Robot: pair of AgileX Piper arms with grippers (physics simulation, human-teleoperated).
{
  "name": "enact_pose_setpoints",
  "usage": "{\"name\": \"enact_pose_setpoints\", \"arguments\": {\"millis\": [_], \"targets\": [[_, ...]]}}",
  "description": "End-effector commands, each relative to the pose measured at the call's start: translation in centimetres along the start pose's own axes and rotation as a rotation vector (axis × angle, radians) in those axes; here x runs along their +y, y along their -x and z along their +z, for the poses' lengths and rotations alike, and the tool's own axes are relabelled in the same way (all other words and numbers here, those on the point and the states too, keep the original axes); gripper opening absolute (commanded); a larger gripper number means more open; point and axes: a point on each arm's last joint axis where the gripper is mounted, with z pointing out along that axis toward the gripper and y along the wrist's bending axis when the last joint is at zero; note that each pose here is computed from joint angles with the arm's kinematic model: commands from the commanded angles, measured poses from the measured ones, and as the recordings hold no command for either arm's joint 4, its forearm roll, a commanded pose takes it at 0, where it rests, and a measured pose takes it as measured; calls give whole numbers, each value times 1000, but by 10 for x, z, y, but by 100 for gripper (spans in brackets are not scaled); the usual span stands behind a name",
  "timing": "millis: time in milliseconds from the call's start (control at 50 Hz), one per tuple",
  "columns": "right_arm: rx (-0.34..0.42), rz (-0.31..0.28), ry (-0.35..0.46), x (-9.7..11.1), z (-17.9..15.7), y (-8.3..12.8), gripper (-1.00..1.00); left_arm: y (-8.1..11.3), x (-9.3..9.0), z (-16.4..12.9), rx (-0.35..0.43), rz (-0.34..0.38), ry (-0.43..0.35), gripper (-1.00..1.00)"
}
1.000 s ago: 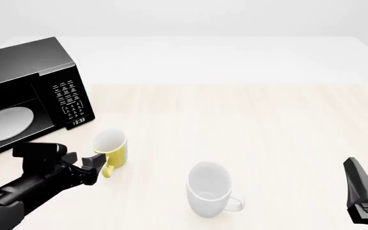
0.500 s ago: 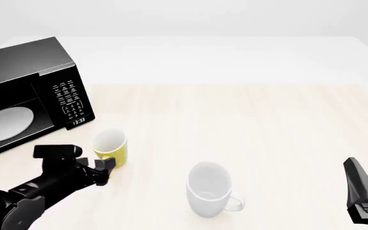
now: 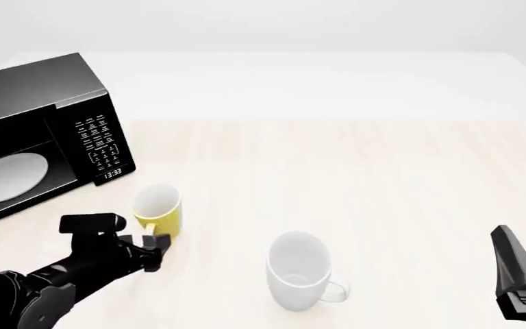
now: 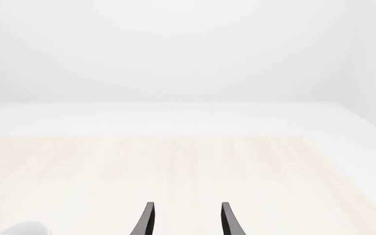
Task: Put the yellow and white mug in the microwave and close it.
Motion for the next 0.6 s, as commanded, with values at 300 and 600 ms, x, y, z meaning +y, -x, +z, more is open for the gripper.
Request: {"name": "enact_pose_setpoints", "arguments": {"millis": [300, 600], "targets": [[0, 0, 0, 0, 0, 0, 100, -9, 5, 2, 17, 12, 15, -100], [0, 0, 0, 0, 0, 0, 100, 1, 10, -17, -45, 51, 32, -100]]}}
